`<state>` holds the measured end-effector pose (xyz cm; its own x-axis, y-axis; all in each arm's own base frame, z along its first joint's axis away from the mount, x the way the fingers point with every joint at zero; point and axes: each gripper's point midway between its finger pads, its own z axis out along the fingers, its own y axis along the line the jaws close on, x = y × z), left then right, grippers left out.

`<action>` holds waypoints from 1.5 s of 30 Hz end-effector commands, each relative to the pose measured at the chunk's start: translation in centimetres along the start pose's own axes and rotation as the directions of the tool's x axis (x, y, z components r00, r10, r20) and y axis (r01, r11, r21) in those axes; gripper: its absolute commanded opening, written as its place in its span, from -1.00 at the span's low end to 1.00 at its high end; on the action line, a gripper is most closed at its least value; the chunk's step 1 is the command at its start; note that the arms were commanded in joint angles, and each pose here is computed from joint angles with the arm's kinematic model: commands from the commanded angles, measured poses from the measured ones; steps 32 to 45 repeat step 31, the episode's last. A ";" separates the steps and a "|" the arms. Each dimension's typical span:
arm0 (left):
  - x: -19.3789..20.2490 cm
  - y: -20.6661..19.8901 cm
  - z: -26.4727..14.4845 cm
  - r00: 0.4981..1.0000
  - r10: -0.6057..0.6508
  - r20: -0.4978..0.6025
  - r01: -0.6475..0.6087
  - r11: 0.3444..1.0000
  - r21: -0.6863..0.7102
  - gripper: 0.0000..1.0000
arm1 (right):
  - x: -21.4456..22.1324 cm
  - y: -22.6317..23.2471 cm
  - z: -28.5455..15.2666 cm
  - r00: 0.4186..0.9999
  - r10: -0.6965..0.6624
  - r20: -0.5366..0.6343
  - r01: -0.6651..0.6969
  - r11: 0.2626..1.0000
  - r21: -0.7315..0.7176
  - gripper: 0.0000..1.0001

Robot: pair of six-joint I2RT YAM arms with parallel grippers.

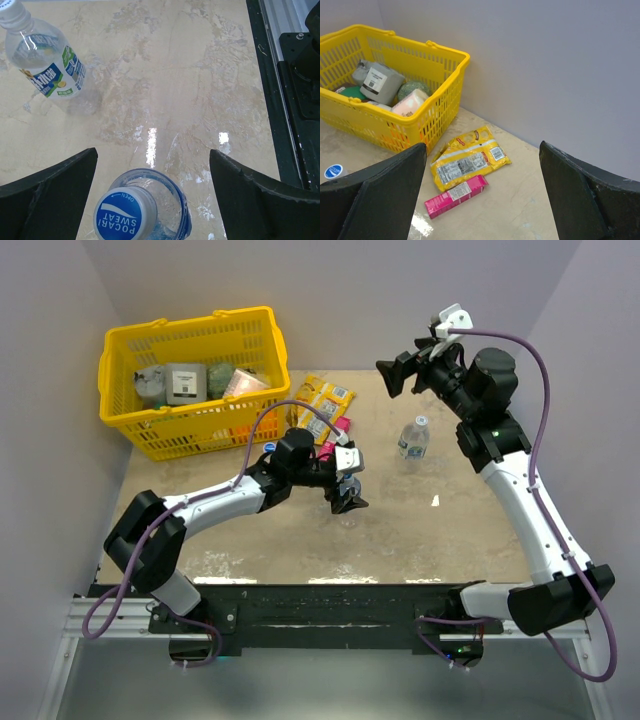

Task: Screw on the bottle caps

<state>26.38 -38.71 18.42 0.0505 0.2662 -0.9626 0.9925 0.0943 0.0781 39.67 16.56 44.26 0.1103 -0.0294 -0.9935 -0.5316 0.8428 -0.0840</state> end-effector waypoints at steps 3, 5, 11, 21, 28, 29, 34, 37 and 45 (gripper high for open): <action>-3.1 0.6 -0.5 0.996 0.054 0.068 -0.052 0.998 -0.026 0.99 | -1.7 0.1 -0.3 0.998 -0.006 0.057 0.006 1.000 -0.008 0.94; -3.7 1.1 -0.6 0.996 0.053 0.071 -0.050 0.998 -0.042 0.99 | -1.8 0.2 -0.3 0.998 -0.004 0.057 0.004 1.000 -0.010 0.94; -8.9 2.9 -1.9 0.991 0.058 0.123 -0.047 0.995 -0.091 0.99 | -1.7 0.0 -0.7 0.999 -0.035 0.012 0.035 0.999 -0.007 0.97; -18.8 6.4 -8.4 0.946 -0.051 0.320 0.094 0.988 -0.119 0.99 | 2.3 -6.6 -0.8 0.966 0.076 -0.246 0.018 0.934 0.356 0.98; -17.6 16.0 -19.3 0.946 0.003 0.325 0.176 0.835 -0.522 0.99 | 5.4 -8.8 -2.6 0.912 0.184 -0.366 0.037 0.853 0.521 0.98; -17.7 16.6 -20.6 0.943 0.010 0.332 0.186 0.811 -0.554 0.99 | 5.2 -8.6 -2.8 0.912 0.176 -0.370 0.044 0.857 0.514 0.98; -17.9 18.3 -23.6 0.935 0.027 0.354 0.211 0.760 -0.615 0.99 | 4.7 -8.6 -2.9 0.914 0.179 -0.364 0.037 0.857 0.514 0.98; -17.9 18.3 -23.6 0.935 0.027 0.354 0.211 0.760 -0.615 0.99 | 4.7 -8.6 -2.9 0.914 0.179 -0.364 0.037 0.857 0.514 0.98; -17.9 18.3 -23.6 0.935 0.027 0.354 0.211 0.760 -0.615 0.99 | 4.7 -8.6 -2.9 0.914 0.179 -0.364 0.037 0.857 0.514 0.98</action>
